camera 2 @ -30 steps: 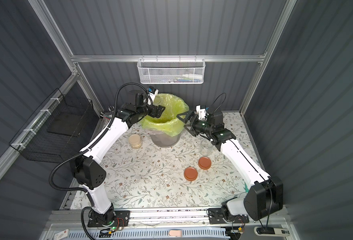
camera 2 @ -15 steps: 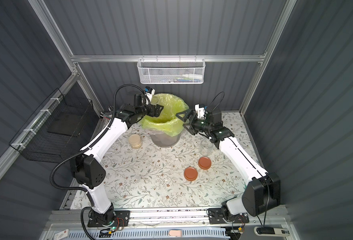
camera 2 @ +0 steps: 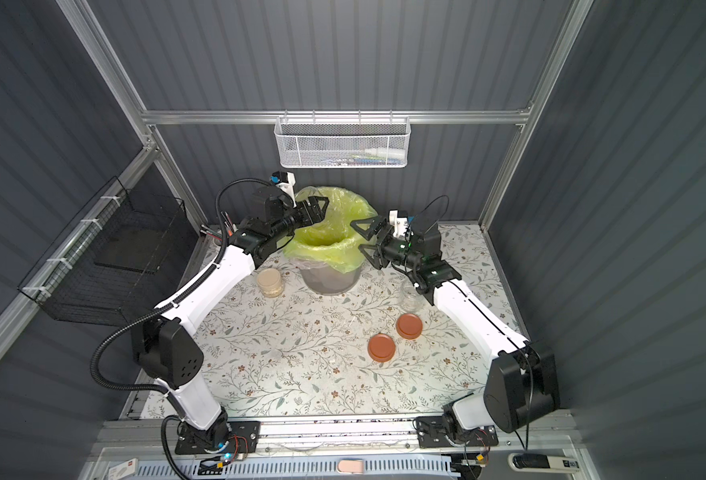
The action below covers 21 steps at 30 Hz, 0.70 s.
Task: Empty expired oatmeal from jars
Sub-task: Pour the expired oatmeal into the trash bin.
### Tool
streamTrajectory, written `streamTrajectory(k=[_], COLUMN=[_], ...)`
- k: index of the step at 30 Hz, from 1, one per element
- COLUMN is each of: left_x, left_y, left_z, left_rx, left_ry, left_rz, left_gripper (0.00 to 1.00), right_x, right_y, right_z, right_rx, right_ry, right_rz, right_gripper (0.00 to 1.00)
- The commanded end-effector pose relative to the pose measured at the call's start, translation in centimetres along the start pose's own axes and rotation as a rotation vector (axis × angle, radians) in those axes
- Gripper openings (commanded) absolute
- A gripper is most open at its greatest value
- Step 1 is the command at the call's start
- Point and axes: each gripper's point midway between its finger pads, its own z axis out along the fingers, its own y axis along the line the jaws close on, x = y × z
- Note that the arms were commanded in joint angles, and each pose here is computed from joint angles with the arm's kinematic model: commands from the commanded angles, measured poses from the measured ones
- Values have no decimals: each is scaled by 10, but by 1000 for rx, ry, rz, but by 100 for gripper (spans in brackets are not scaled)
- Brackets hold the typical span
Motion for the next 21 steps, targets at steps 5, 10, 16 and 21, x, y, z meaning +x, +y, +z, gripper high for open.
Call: streamTrajectory(k=[5,10,16,21], left_x=[-61,-65,-64,-61], left_y=[-35,-39,-36,-39], left_z=[-40,-50,-58,-62], left_rx=[166,194,198,213], left_ry=[-261,-291,-332,-358], left_rz=[-374,-506,-640,-712], left_gripper=[43,41,42,40], right_x=[-1,5,0,4], right_y=[42,48,47,53], right_z=[17,32,44,60], right_rx=[-208,-205,-223,-209], right_ry=[-84,-115,-185,-185], right_rz=[80,43,13,12], right_gripper=[99,99,99,99])
